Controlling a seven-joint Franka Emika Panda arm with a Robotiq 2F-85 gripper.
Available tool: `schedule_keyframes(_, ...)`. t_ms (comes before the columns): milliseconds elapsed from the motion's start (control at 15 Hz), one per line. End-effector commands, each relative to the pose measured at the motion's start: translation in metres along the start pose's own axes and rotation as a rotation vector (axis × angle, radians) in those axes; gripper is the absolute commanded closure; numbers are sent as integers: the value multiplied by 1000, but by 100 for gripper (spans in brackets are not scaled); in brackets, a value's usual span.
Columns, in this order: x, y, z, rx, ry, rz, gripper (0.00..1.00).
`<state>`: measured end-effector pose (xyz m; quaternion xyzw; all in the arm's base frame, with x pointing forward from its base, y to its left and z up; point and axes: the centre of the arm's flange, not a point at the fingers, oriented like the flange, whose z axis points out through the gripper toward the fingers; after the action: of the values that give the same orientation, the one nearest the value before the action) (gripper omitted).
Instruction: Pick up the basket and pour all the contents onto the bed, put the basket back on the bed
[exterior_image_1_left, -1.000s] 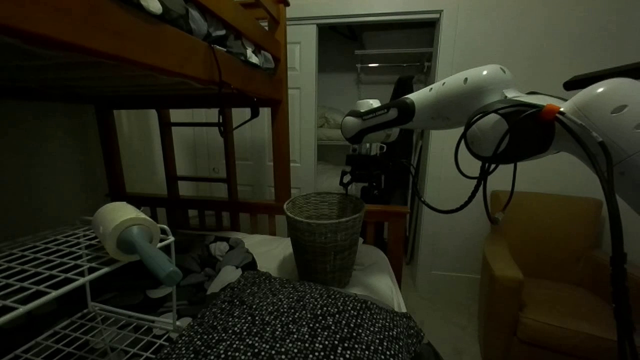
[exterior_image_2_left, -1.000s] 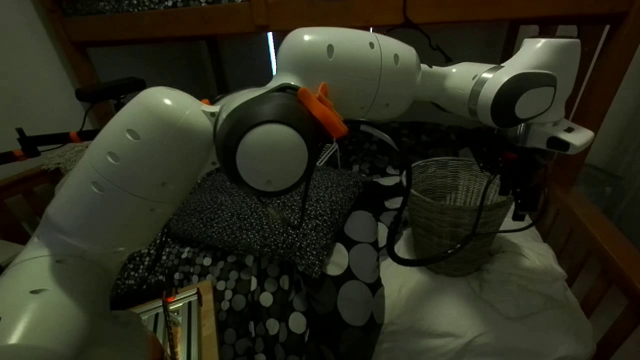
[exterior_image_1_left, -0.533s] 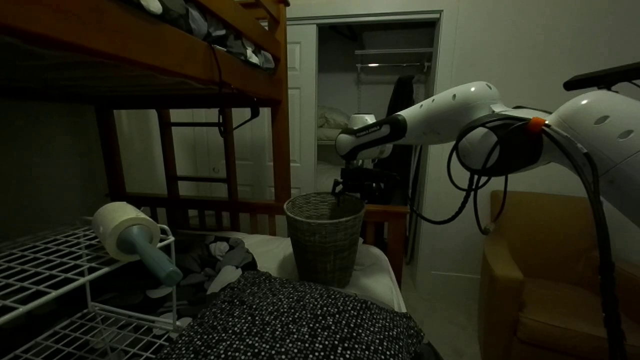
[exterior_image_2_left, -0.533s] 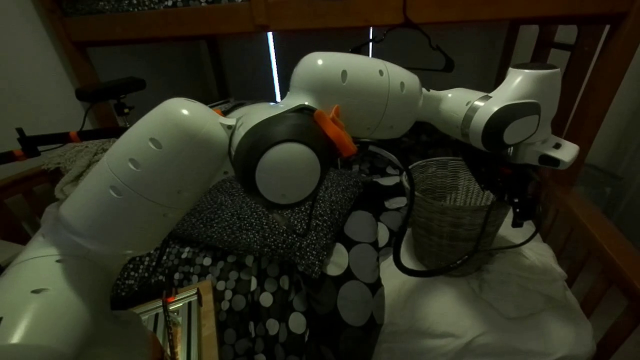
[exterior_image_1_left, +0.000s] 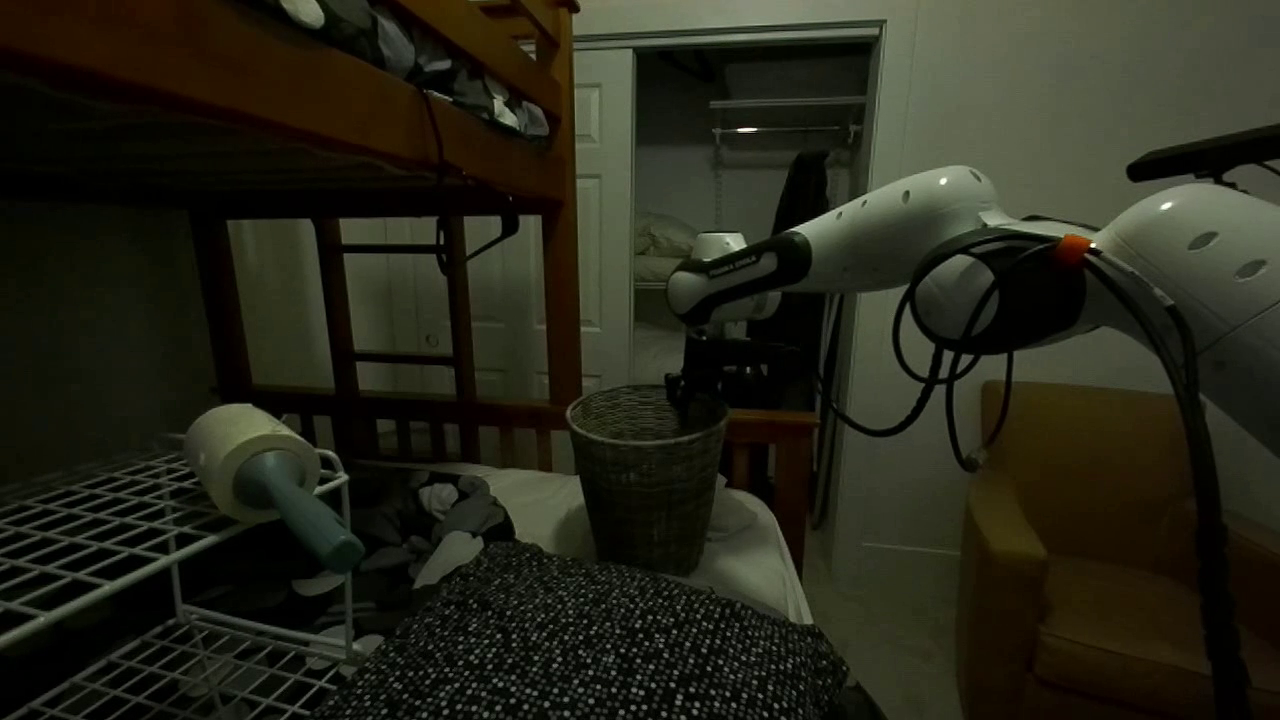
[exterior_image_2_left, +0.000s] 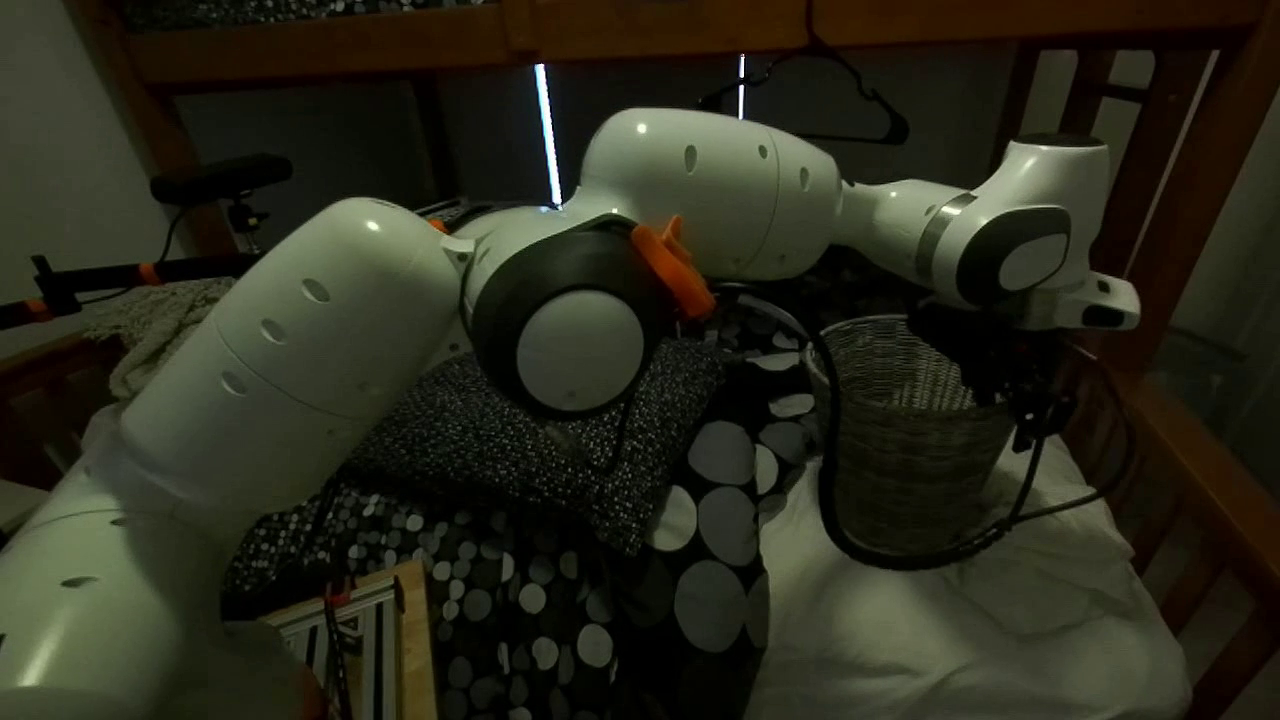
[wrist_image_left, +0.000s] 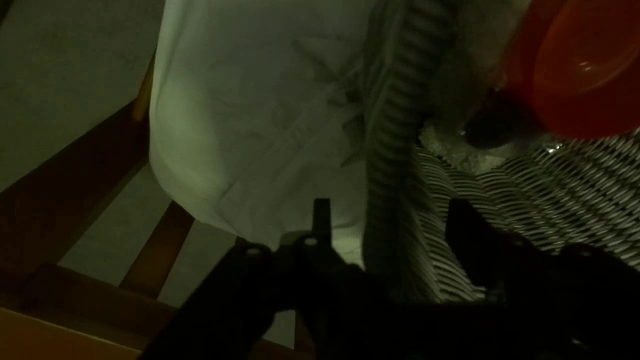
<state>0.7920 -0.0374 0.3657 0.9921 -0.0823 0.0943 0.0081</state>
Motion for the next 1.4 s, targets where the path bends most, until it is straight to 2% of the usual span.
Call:
schedule_keyframes(0,3,2,10,-5,-6,-67,71)
schedule_keyframes(267,1,2,3,-14,4,-81,99)
schedule_keyframes(467,-13,-9,-23,10,24,-70,97)
schedule_keyframes(600,-27,-25,-48,27,83,-106,97)
schedule_keyframes(733,-39,-42,-74,12,178,-125,97)
schedule_keyframes(1000,-51,-81,-123,-148,361,-138,97)
schedule_keyframes(1333,-56,-116,-155,-384,490,-151,97)
